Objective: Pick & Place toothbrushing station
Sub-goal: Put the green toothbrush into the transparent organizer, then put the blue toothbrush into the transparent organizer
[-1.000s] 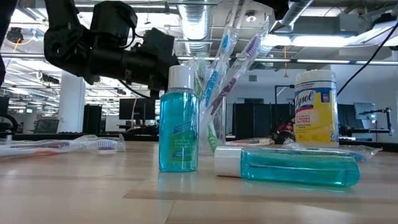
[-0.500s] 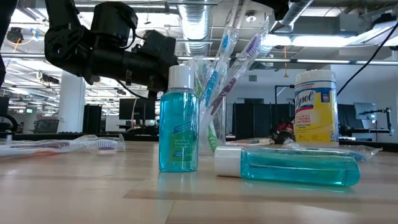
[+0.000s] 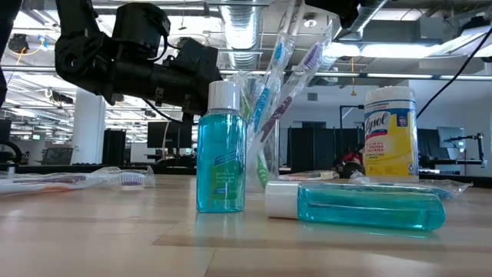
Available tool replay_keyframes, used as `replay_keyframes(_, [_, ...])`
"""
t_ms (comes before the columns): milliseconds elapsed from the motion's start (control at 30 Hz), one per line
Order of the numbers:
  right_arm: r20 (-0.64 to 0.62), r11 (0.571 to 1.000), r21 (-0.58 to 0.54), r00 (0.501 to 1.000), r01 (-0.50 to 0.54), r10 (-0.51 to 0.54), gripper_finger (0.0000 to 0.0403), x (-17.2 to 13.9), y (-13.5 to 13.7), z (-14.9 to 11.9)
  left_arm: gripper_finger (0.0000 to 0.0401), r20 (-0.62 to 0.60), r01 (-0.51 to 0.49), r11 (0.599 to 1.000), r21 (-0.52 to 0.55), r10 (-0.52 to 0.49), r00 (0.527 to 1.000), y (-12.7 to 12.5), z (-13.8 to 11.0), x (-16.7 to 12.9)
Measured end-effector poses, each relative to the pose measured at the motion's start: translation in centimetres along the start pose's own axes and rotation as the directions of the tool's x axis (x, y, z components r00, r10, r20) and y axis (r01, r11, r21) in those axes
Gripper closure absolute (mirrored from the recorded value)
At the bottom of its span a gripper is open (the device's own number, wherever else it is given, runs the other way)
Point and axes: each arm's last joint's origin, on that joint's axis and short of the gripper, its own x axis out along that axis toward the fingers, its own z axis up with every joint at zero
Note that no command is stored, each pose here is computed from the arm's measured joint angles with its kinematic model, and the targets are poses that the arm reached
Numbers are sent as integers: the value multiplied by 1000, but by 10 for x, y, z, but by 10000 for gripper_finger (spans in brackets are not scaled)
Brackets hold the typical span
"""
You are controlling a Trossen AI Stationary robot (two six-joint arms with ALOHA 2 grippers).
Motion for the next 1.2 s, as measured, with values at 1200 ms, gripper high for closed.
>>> replay_keyframes(1200, [-52,1000,-8,999,0,-1,274,0,0,-5,174,14,-43,999,-10,43,999,1,1,0])
